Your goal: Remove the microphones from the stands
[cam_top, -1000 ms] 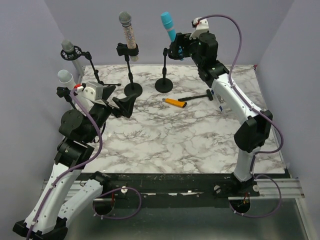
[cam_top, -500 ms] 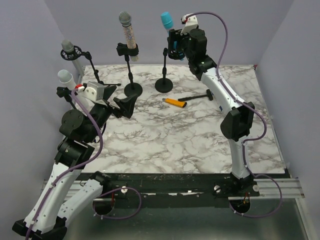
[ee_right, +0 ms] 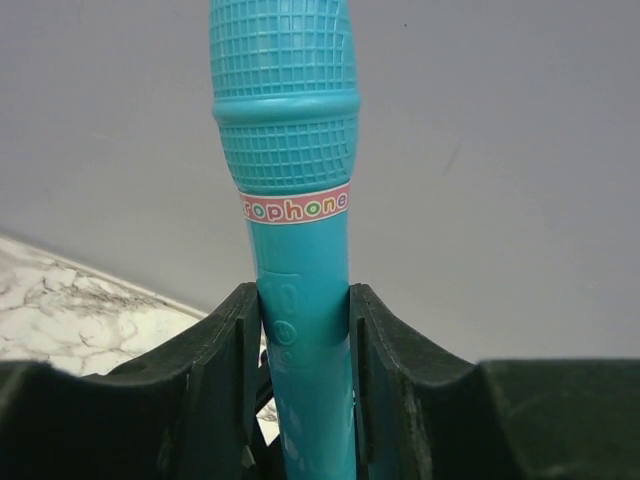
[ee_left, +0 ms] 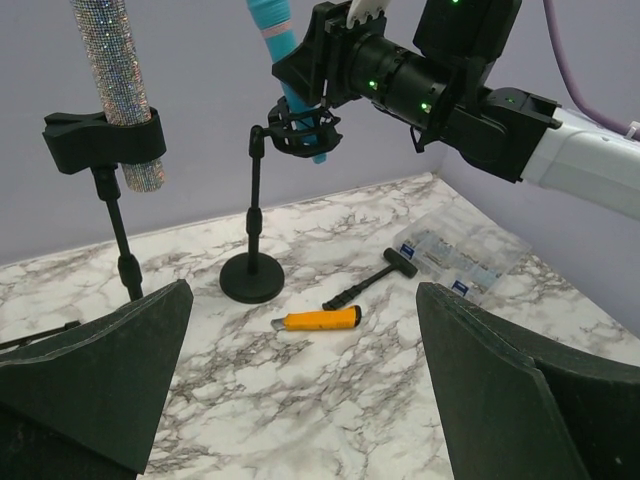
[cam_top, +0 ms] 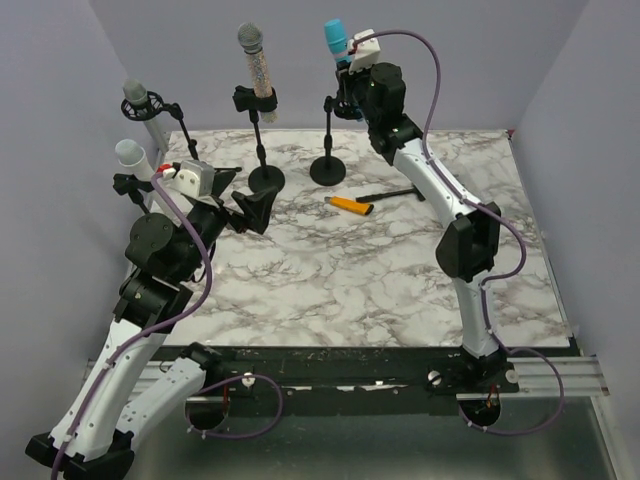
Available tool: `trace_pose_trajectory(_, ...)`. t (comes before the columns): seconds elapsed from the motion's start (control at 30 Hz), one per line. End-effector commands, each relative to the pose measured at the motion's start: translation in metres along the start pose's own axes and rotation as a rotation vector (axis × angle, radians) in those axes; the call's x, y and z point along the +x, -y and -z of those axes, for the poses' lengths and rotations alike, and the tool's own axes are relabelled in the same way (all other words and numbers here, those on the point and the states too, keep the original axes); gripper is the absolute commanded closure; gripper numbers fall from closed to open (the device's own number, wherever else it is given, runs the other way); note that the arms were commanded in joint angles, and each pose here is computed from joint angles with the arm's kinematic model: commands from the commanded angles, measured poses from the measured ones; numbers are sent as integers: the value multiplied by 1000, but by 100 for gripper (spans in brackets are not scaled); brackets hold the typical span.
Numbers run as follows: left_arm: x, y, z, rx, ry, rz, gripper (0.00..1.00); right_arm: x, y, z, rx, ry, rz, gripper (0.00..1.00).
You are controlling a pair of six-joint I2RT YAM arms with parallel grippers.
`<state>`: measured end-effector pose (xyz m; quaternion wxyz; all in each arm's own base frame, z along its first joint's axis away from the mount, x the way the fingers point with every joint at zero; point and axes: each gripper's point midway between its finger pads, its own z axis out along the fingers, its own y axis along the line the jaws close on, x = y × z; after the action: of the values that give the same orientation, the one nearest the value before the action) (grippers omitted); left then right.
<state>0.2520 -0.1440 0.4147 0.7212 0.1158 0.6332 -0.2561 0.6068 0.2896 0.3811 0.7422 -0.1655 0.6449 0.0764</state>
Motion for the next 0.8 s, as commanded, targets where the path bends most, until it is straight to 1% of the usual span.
trace_pose_trajectory(0.0, 1, 0, 0, -3, 0, -9, 1, -7, -11, -6, 1, 51, 65, 63)
trace_pose_trajectory(0.2, 2, 1, -1, -1, -5, -9, 1, -47, -20, -1, 13, 135, 111, 76)
trace_pose_trajectory(0.3, 3, 1, -2, -2, -8, -10, 1, -72, -13, 3, 39, 188, 93, 82)
trace_pose_trajectory(0.43, 5, 1, -3, -1, -11, -8, 1, -106, -7, 9, 55, 266, 81, 88)
trace_pose_trajectory(0.57, 8, 1, -4, -2, -20, -8, 1, -139, 3, 24, 86, 312, 33, 98)
trace_pose_trajectory(0.67, 9, 0, -5, -5, -23, -8, 2, -160, 15, 45, 118, 322, -38, 99)
trace_pose_trajectory(0.77, 11, 2, -7, 4, -30, -2, 1, -165, 24, 70, 137, 296, -111, 99)
